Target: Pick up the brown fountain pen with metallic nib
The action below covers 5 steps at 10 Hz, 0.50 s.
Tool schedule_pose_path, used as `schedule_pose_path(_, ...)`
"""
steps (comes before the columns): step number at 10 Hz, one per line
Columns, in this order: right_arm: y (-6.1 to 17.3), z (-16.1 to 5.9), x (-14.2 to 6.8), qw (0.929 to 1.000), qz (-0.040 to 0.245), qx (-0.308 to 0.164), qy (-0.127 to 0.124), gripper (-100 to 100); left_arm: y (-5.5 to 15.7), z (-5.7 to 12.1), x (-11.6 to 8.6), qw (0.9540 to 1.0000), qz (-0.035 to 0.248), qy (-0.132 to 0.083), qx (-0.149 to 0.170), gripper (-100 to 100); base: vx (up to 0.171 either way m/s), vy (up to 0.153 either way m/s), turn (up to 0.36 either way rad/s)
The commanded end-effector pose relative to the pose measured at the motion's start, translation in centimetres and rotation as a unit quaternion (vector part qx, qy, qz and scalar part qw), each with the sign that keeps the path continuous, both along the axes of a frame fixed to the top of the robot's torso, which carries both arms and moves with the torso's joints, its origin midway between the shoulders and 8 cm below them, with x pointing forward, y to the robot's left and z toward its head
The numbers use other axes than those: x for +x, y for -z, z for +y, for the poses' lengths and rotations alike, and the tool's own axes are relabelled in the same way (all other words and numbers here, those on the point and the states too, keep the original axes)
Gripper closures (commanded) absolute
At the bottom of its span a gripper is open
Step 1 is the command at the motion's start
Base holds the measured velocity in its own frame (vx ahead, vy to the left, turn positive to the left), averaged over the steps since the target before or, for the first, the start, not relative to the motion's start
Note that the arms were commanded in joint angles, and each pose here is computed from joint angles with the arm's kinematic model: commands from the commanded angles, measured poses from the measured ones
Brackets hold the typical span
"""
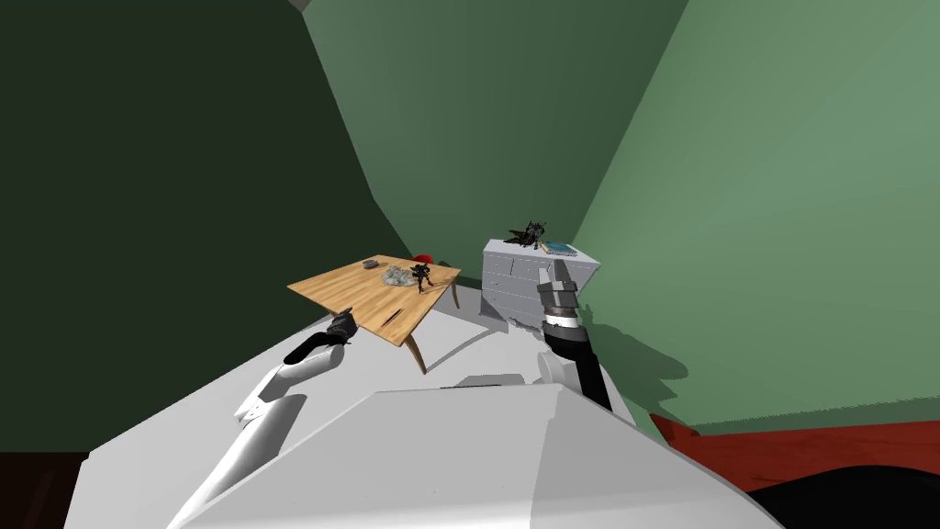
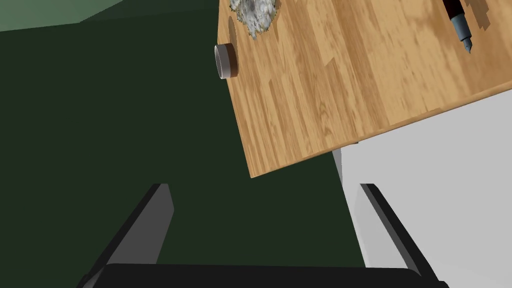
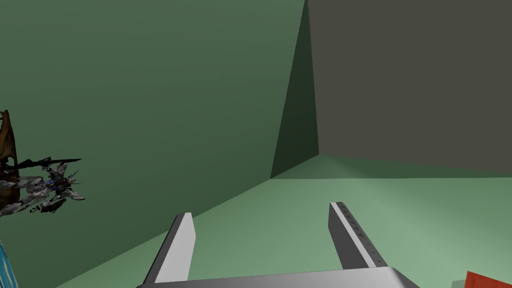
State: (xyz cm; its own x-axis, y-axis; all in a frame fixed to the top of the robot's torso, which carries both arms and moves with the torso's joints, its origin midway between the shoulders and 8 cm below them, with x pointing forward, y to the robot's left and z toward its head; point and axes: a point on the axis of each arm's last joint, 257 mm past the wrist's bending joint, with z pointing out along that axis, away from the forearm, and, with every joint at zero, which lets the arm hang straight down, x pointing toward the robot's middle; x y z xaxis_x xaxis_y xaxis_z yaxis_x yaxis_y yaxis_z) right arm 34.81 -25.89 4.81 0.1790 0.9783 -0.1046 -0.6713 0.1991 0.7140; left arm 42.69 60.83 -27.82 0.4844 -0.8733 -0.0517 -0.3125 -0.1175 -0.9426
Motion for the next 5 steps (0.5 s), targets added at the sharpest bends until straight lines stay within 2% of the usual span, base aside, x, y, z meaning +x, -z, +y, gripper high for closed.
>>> schedule_pose_path(1,0.0,0.0,0.0,1.0000,0.000,0.000,0.000,0,1.2,1.8,-0.8,0.9993,0.018,-0.021,-0.025,-100,0.061,-0.056,0.022)
schedule_pose_path(2,0.0,0.0,0.0,1.0000,0.000,0.000,0.000,0,2.3,2.1,-1.4,0.9987,0.030,-0.027,-0.032,-100,0.056,-0.043,0.022)
schedule_pose_path(3,0.0,0.0,0.0,1.0000,0.000,0.000,0.000,0,2.9,3.4,-1.8,0.9969,0.040,-0.044,-0.052,-100,0.065,-0.050,0.031)
schedule_pose_path(4,0.0,0.0,0.0,1.0000,0.000,0.000,0.000,0,4.3,3.5,-2.6,0.9952,0.056,-0.051,-0.061,-100,0.060,-0.043,0.018)
schedule_pose_path(5,0.0,0.0,0.0,1.0000,0.000,0.000,0.000,0,4.5,4.6,-2.8,0.9928,0.061,-0.066,-0.079,-100,0.069,-0.046,0.021)
